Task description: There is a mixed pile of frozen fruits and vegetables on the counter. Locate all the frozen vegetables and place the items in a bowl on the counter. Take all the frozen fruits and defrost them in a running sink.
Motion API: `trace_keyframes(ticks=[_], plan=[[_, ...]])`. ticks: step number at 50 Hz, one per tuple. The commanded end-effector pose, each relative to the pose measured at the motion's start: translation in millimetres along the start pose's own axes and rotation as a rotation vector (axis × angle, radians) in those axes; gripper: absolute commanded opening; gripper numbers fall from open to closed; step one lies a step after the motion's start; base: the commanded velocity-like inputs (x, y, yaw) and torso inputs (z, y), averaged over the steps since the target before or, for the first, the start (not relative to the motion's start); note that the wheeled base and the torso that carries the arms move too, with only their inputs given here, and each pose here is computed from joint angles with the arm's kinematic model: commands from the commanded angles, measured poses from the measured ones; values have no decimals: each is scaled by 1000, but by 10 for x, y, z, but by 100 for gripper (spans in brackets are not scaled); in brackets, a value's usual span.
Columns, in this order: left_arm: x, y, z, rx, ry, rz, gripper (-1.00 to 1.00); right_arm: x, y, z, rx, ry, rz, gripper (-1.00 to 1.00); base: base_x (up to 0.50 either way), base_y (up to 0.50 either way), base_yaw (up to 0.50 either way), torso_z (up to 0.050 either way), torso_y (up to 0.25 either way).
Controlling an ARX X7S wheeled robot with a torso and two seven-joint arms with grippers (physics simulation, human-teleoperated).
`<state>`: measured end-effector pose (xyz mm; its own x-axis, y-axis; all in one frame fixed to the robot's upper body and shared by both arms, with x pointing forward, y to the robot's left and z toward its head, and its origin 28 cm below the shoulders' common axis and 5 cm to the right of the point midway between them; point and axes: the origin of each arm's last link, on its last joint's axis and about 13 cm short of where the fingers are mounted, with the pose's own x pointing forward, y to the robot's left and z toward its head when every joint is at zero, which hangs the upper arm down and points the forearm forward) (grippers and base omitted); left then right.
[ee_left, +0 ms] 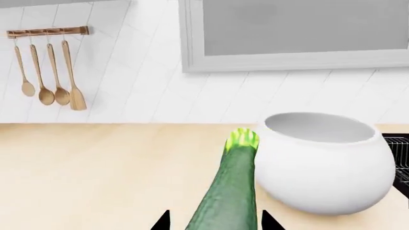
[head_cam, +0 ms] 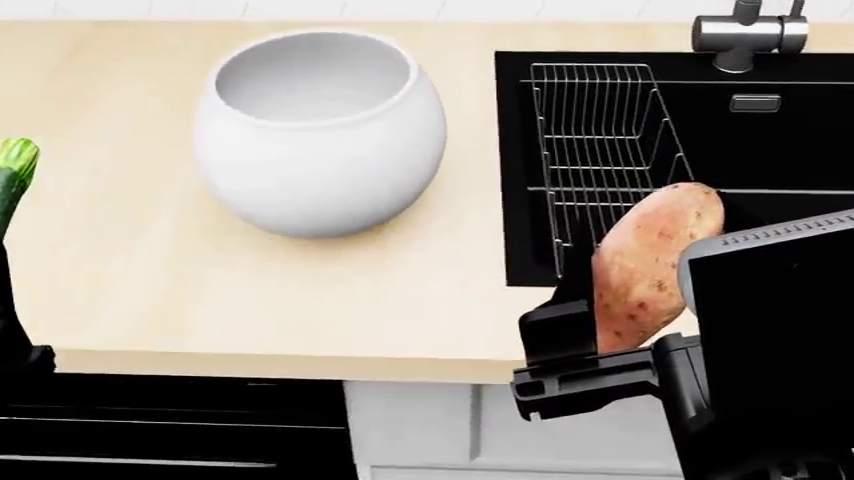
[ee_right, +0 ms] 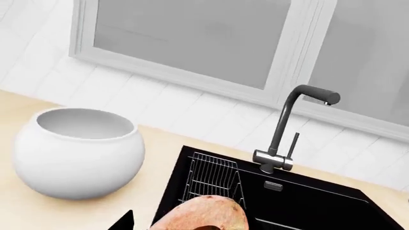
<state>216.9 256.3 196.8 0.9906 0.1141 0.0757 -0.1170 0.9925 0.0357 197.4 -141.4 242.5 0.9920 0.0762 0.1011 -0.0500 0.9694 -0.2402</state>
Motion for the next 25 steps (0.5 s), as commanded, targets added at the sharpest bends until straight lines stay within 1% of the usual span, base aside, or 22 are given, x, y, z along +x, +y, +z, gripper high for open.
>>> trace_keyframes(ticks=[1,4,5,6,17,19,21,22,25], plan=[[12,24,6,-6,-5,15,-100,32,-20,1,-24,-15,-7,-100,195,492,0,0,0],[14,28,8,-8,-6,16,-100,39,-23,-3,-20,-17,-15,-100,256,490,0,0,0],[14,30,8,-8,-7,16,-100,40,-21,-5,-1,-17,-14,-100,312,59,0,0,0],[15,28,7,-8,-7,15,-100,42,-23,-4,-14,-16,-16,-100,309,4,0,0,0],[9,21,-13,-11,-5,0,-100,54,-30,15,13,-28,-28,-100,312,1,0,1,1],[-2,34,-12,-12,-7,1,-100,59,-30,14,8,-28,-28,-100,314,1,0,0,0],[28,-5,-23,-13,-6,3,-100,52,-21,15,1,-25,-21,-100,309,1,0,0,5],[10,22,-16,-13,-6,5,-100,45,-21,19,-1,-25,-20,-100,309,1,0,0,0],[9,22,-14,-14,-7,3,-100,52,-26,21,-5,-26,-24,-100,310,1,0,0,0]])
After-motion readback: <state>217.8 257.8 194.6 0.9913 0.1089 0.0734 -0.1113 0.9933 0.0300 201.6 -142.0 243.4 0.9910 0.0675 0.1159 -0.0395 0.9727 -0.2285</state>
